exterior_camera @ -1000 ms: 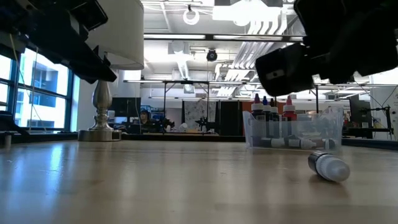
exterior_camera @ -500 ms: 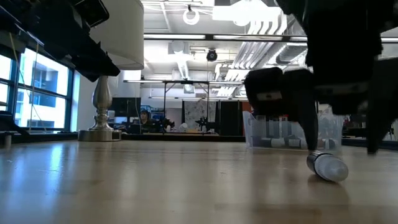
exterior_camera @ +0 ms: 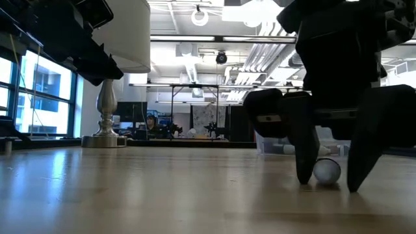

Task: Pick & Place food coloring
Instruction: Put the small brown food coloring bottle into the transparent bin, then return to Home Position

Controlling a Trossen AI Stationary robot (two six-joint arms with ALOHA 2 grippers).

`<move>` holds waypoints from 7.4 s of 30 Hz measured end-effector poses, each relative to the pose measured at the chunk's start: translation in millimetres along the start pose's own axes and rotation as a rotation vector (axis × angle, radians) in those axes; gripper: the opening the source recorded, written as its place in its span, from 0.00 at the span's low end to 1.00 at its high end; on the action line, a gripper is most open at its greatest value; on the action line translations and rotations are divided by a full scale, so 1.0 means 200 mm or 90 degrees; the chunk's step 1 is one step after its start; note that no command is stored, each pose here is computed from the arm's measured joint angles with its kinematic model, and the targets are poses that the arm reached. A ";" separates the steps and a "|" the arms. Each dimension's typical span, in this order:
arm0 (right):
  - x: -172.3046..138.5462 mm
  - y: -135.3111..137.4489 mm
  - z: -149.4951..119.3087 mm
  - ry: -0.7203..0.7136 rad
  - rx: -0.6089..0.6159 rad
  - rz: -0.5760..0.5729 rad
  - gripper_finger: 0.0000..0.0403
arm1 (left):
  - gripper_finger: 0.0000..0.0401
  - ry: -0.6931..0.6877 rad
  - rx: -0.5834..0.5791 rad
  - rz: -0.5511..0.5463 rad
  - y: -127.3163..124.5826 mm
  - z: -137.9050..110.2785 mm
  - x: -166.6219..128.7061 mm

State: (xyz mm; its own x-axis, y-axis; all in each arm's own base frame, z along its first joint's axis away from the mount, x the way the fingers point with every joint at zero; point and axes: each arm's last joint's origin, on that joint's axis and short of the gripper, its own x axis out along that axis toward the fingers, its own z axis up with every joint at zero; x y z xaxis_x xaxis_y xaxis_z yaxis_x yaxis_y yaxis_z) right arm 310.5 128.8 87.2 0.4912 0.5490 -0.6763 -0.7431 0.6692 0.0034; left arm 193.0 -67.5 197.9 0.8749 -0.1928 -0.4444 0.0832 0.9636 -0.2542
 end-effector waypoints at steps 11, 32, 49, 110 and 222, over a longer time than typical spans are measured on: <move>-0.05 -0.04 0.03 -0.009 0.004 -0.081 0.16 | 0.49 0.003 0.002 0.000 0.00 0.00 0.00; -0.92 0.07 -0.14 0.170 0.443 -0.657 0.23 | 0.49 -0.013 0.002 0.040 0.01 0.00 0.00; -1.09 -0.05 0.08 0.143 0.311 -0.624 0.41 | 0.49 -0.025 -0.017 0.071 -0.02 0.18 -0.20; -1.23 0.31 -0.48 -0.523 0.199 -0.637 0.41 | 0.49 -0.293 0.024 0.345 0.26 -0.30 -0.45; -1.23 0.31 -0.49 -0.522 0.200 -0.637 0.41 | 0.49 -0.304 0.018 0.341 0.26 -0.29 -0.45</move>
State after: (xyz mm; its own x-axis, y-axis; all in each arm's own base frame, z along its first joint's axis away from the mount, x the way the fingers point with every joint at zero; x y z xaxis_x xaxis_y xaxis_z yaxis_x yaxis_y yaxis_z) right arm 99.3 -12.3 181.5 0.9730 -0.1766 0.1486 0.1768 0.9842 0.0119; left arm 90.1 -11.8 174.4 0.9119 0.4035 -0.0751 -0.4089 0.9089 -0.0816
